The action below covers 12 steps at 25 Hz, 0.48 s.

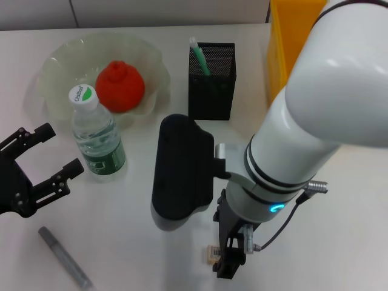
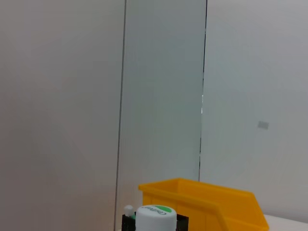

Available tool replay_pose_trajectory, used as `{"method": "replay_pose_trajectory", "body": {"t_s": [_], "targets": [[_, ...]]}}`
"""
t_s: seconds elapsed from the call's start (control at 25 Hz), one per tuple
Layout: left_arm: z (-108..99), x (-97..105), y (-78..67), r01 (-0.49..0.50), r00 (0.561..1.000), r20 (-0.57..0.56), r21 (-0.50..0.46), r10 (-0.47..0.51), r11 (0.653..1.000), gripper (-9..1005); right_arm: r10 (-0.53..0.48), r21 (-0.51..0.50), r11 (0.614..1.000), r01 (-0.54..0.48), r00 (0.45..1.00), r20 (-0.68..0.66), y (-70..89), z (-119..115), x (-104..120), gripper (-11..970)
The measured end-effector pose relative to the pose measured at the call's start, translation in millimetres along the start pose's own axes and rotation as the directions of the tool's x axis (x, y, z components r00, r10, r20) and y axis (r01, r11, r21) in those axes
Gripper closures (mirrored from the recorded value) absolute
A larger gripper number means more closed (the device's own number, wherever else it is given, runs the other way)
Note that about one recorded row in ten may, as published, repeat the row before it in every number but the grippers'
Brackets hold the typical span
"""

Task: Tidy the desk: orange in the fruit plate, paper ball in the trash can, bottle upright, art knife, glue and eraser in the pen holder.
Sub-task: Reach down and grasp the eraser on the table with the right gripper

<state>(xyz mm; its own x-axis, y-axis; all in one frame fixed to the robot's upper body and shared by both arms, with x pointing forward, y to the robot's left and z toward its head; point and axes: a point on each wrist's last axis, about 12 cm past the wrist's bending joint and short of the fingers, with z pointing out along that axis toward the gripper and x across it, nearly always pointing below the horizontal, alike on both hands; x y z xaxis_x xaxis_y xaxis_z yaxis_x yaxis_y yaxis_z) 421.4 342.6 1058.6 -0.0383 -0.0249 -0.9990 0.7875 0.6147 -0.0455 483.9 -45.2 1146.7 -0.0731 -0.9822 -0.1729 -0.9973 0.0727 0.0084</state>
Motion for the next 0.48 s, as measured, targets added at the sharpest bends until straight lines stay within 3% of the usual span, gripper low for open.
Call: {"method": "replay_pose_trajectory", "body": {"t_s": [0.48], "targets": [[0.7,1.0,0.6,0.003,1.000,-0.011,0.001,-0.003,1.000,178,0.012,-0.014,1.000,-0.012,1.000,0.001,1.4,7.5,1.3,125]]}}
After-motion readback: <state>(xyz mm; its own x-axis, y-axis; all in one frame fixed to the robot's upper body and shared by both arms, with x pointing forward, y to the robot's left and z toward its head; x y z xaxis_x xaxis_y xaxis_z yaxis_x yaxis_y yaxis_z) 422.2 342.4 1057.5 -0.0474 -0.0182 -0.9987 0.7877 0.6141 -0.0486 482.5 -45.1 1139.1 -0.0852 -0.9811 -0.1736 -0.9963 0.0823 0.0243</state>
